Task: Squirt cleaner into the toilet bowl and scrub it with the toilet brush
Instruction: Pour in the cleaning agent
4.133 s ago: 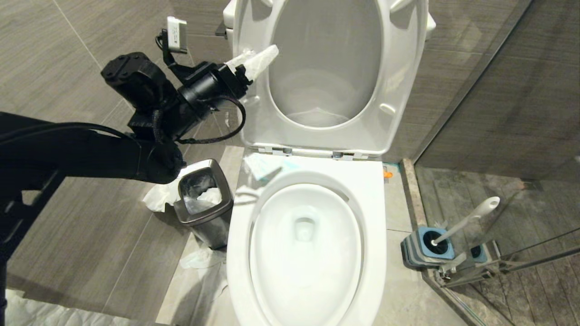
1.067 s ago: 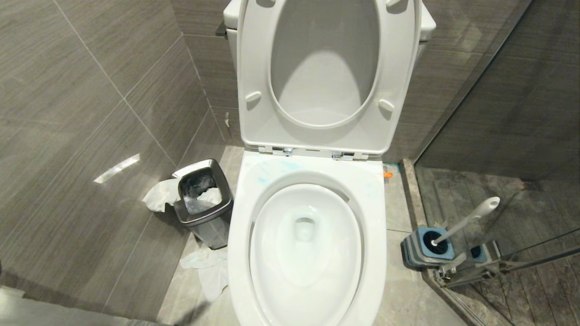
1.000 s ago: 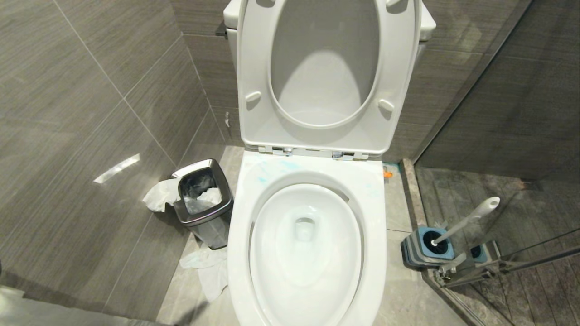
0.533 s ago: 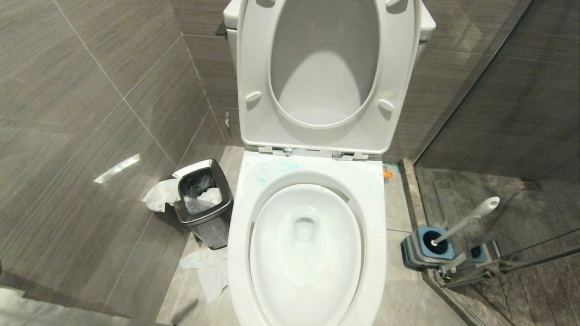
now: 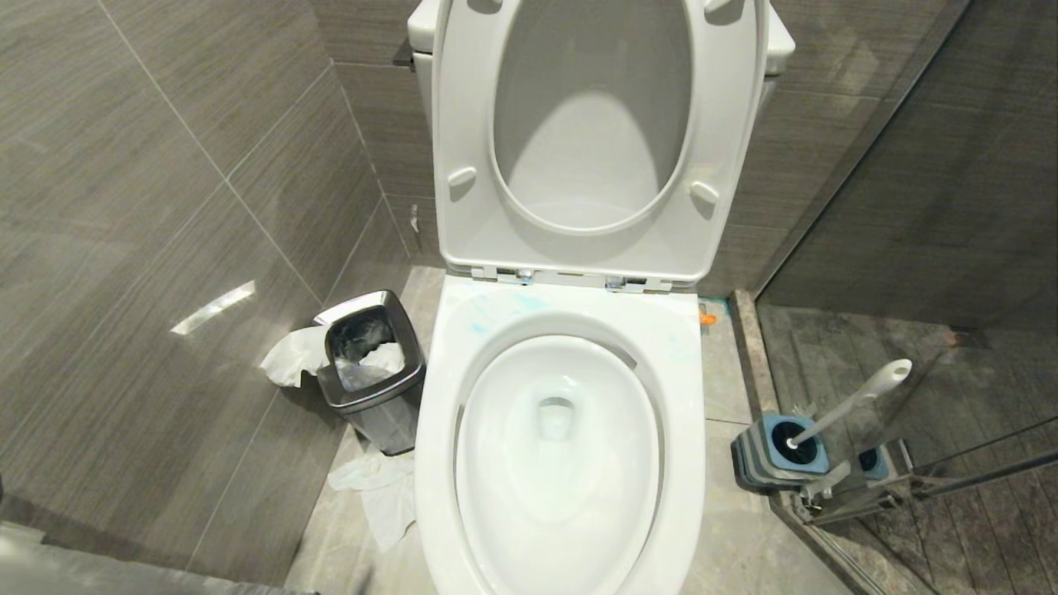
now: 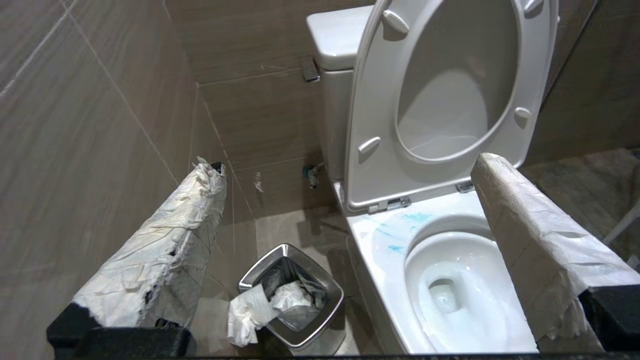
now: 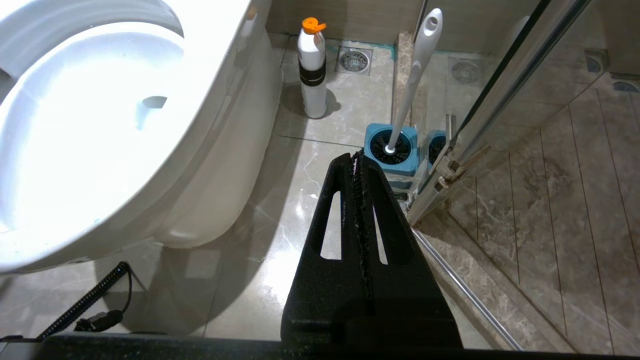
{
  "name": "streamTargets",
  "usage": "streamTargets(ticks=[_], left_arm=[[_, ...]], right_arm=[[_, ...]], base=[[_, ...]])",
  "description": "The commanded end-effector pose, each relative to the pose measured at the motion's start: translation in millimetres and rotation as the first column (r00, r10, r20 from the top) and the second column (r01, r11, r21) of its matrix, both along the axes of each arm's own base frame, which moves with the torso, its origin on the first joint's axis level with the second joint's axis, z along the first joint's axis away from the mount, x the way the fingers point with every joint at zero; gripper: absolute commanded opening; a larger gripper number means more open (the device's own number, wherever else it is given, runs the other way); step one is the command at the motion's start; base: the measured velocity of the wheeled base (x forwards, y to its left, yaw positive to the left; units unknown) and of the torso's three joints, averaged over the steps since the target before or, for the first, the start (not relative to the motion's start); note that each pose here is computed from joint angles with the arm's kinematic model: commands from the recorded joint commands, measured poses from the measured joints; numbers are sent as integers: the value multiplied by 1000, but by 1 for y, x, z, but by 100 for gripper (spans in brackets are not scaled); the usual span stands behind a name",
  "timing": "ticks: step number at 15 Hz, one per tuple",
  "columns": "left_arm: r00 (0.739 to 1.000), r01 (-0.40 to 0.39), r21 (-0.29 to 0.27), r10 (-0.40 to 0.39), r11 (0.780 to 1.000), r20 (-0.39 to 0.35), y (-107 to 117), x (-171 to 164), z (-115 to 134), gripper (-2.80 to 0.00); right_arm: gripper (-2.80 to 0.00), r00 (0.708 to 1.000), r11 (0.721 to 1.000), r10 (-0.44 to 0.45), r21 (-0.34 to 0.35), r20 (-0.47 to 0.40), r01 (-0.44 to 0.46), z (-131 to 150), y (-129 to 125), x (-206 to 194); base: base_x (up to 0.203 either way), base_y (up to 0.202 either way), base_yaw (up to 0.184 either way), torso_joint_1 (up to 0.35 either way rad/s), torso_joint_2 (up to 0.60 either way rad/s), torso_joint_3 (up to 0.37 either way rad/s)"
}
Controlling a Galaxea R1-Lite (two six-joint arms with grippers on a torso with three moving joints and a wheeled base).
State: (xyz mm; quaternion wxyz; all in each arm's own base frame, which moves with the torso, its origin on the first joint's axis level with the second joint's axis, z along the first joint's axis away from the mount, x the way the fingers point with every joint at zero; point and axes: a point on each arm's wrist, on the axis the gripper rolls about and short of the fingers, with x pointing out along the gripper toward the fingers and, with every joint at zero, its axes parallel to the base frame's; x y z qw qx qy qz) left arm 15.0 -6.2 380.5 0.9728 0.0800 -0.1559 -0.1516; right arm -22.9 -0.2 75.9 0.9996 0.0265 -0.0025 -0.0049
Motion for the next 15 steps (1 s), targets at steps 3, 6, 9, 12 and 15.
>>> streamTargets(ticks=[3,6,9,12,15], left_arm=[[1000,-8,-3,8,1000,17,4,-21,-7,0],[1000,-18,1,18,1000,5,4,-23,-9,0],[1000,-18,1,18,1000,2,4,-22,-10,0],[1000,-17,0,17,1000,2,4,-22,-10,0],[1000,-14,-5,14,1000,2,4,-22,-9,-280]], right_arm=[[-280,1000,1000,-1,1,0,1,0,0,0],[-280,1000,1000,-1,1,0,1,0,0,0],[-280,1000,1000,-1,1,0,1,0,0,0],[-280,1000,1000,-1,1,0,1,0,0,0],[-280,1000,1000,-1,1,0,1,0,0,0]], base=[[0,0,0,0,0,0],[0,0,0,0,0,0],[0,0,0,0,0,0],[0,0,0,0,0,0],[0,0,0,0,0,0]])
